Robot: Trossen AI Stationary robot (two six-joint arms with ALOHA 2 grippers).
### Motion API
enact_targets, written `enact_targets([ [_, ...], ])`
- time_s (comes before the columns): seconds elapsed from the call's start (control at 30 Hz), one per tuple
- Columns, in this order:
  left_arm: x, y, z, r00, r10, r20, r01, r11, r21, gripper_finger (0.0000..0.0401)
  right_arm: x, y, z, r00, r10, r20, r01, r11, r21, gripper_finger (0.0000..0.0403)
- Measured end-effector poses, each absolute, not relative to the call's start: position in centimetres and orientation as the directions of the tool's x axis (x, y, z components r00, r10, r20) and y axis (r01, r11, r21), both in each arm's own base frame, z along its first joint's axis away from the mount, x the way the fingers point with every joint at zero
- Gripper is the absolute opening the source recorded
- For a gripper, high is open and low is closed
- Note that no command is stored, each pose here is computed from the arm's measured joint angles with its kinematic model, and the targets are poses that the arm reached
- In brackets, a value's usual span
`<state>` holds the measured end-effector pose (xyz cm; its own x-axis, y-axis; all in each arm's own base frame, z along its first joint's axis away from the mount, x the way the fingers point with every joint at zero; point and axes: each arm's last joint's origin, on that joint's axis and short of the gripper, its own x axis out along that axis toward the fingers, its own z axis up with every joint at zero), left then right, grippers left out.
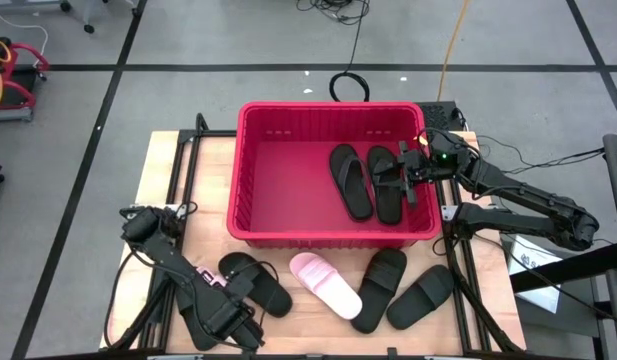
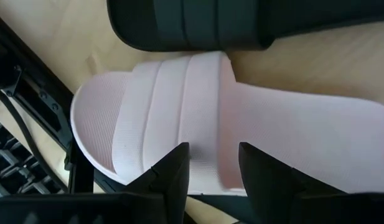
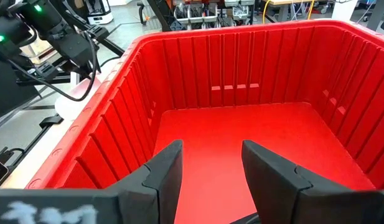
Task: Pick and place slides into bin
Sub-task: Put the pink slipper into the red bin
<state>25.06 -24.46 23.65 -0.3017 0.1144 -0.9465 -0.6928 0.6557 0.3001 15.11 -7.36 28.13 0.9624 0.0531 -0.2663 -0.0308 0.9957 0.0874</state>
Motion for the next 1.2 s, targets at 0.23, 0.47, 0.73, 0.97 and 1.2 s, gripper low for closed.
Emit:
enact_targets([
  [0.23,25.04,-24.49,23.65,-0.305,0.111,-0.946,-0.691,0.658,0.300,0.0149,15.11,-7.36,28.13,0.962,0.053,-0.266,-0.031,0.996,0.088,0.0155],
  [0.47,24.93,-24.60,23.65,-0.312,0.103,-0.944,-0.689,0.660,0.300,0.0149,15.11,-7.36,28.13,0.962,0.053,-0.266,-0.031,0.996,0.088,0.0155],
  [0.73,24.83,-24.70,23.66,-0.328,0.087,-0.941,-0.688,0.660,0.301,0.0139,15.11,-7.36,28.13,0.962,0.053,-0.266,-0.031,0.996,0.088,0.0155],
  [0.97,24.82,-24.69,23.66,-0.327,0.090,-0.941,-0.688,0.660,0.302,0.0062,15.11,-7.36,28.13,0.962,0.053,-0.266,-0.031,0.996,0.086,0.0155],
  [1.2,24.87,-24.69,23.64,-0.320,0.091,-0.943,-0.690,0.660,0.298,0.0010,15.11,-7.36,28.13,0.962,0.053,-0.266,-0.031,0.996,0.087,0.0155],
])
